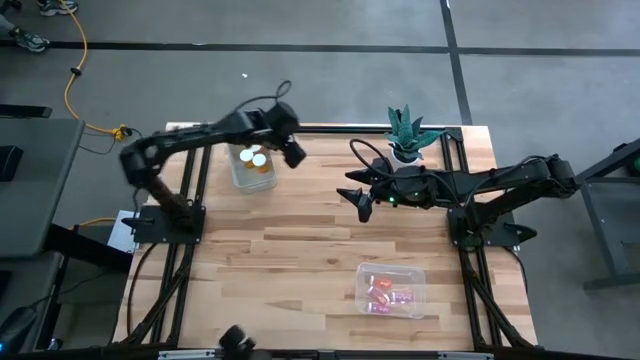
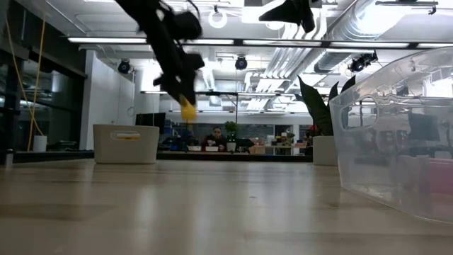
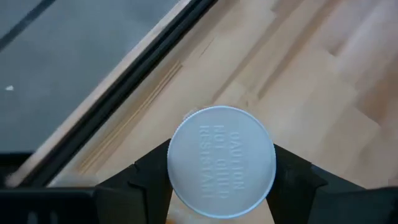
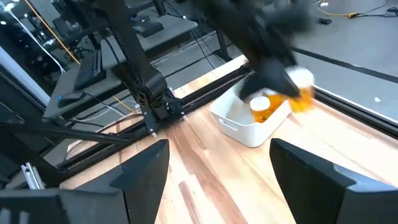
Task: Pick and place medicine bottles into bin by pill shape (circle, oval)
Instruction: Put the large orange pill bottle into the gray bin, then return to Home Position
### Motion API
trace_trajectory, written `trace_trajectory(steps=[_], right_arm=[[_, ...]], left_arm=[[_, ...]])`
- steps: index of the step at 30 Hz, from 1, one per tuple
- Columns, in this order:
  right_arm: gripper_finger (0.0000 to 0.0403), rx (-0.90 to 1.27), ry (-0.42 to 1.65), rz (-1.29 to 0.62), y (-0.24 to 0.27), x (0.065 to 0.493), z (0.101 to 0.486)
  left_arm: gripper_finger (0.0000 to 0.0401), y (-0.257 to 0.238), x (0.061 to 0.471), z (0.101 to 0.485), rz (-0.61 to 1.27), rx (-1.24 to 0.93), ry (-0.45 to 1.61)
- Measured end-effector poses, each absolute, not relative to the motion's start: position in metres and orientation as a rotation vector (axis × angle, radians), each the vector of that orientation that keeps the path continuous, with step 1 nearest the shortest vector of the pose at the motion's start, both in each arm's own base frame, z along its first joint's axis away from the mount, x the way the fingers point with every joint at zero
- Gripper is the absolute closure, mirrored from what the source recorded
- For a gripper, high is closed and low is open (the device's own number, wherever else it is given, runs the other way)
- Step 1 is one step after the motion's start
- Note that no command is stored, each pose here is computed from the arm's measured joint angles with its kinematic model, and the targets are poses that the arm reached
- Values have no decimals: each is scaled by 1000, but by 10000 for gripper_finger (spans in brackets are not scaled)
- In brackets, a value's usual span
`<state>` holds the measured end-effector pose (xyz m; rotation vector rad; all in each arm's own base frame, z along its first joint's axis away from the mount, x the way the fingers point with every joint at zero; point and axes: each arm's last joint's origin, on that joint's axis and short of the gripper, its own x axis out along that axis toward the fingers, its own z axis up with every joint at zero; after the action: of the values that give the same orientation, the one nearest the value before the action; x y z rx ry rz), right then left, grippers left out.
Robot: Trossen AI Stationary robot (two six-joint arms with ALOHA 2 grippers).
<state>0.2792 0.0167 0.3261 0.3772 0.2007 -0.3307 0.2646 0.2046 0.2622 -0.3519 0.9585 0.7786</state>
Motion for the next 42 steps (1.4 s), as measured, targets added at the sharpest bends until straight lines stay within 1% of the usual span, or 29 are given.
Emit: trace_trajectory(steps=[3,6,10,15,17,22,30,38,42], right_arm=[[132,370,221,-334,17,279,324],[132,363,245,-339,17,278,322],[132,358,263,-343,17,277,320],[132,344,266,-341,17,277,320],[132,336,267,-339,17,277,320],[132,335,267,-339,17,277,320],[132,350,265,-342,17,277,320],[132,351,264,-342,17,278,320],[132,351,264,-342,17,277,320]], left_arm=[[209,178,239,293,756,-329,944],[209,153,212,300,754,-343,918],[209,124,176,287,802,-427,869],[209,107,147,250,965,-484,879],[209,107,143,236,1023,-496,869],[208,114,147,215,1048,-520,839],[204,125,152,196,1063,-486,970],[152,131,154,187,1077,-493,1019],[129,130,156,187,1031,-501,1021]])
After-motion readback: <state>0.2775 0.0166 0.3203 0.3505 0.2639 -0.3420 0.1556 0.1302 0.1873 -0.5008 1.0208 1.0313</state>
